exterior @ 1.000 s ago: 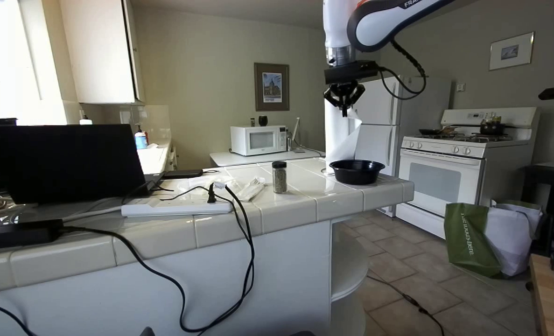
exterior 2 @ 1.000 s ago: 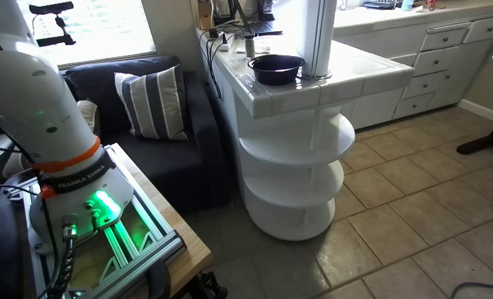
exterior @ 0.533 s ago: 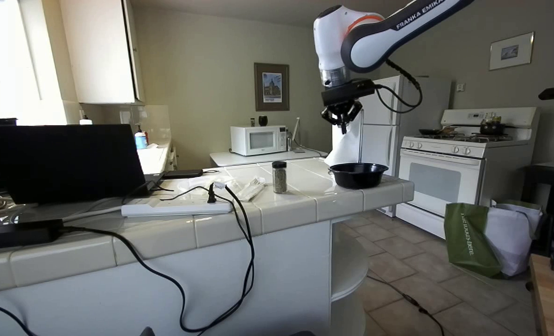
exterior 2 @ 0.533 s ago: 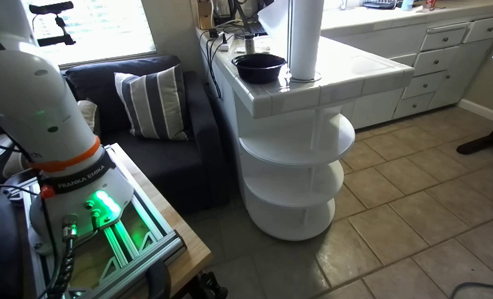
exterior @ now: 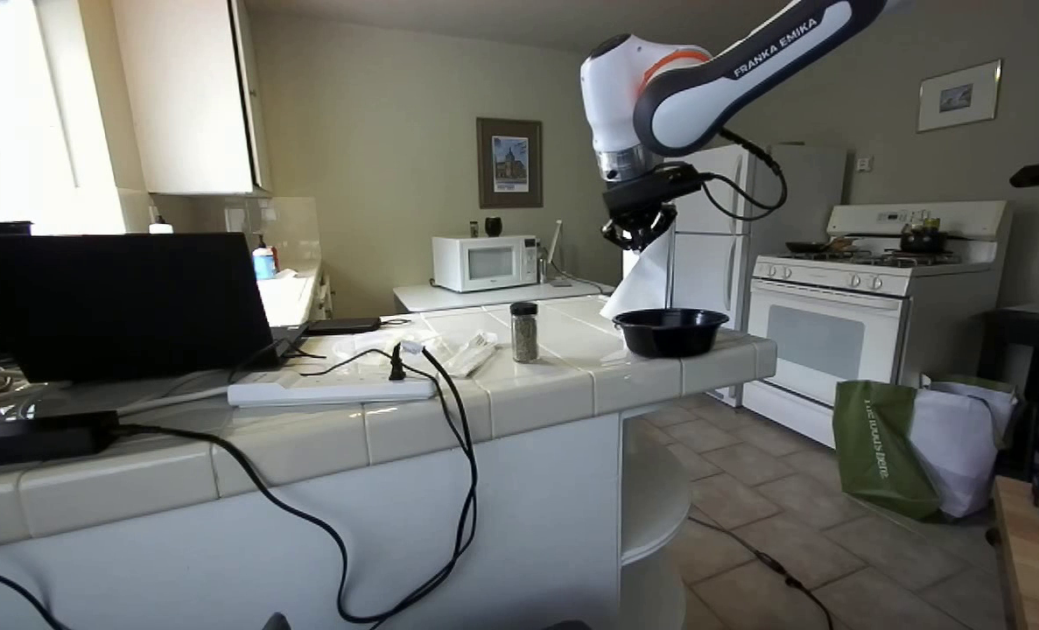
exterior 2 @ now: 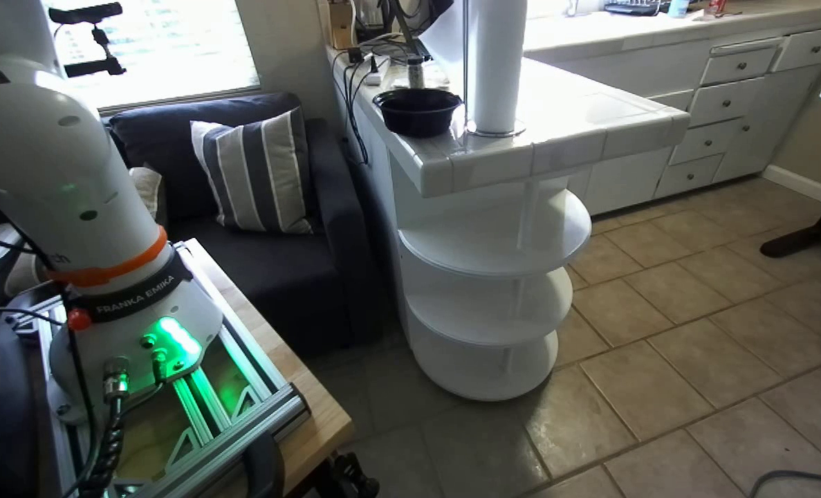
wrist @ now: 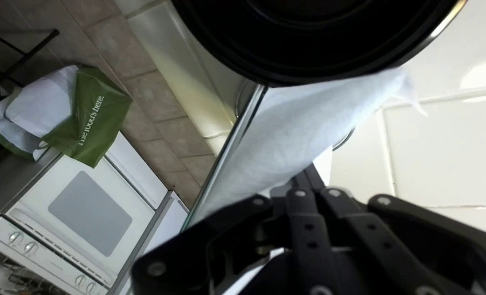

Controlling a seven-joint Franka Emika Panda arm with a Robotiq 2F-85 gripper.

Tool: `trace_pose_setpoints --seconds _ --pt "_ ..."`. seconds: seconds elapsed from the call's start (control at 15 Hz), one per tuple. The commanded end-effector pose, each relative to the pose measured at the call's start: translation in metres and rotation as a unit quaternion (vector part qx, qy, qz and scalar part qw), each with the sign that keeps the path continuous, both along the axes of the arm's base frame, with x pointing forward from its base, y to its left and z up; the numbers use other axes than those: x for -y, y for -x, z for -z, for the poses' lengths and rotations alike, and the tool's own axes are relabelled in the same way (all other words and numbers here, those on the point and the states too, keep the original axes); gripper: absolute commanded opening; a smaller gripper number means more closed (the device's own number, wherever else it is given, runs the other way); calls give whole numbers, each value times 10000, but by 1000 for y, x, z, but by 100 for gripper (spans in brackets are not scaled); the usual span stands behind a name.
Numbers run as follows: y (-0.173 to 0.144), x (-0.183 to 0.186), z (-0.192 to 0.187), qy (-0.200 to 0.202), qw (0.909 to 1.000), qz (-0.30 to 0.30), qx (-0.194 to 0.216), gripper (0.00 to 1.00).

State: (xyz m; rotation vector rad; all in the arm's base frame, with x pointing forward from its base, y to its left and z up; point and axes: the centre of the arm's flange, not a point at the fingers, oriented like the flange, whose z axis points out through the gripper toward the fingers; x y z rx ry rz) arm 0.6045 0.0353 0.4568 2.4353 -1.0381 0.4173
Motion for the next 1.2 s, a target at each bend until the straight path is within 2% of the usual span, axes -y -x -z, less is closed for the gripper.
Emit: trace_pose_setpoints --seconds 0.0,0.27,0.53,1.13 --pt "0 9 11 119 9987 -457 -208 0" --pt "1 19 22 151 9927 -971 -693 0" --pt "0 28 35 169 9824 -1514 -1082 0" --pt "-1 38 51 263 9506 -2671 -1560 0"
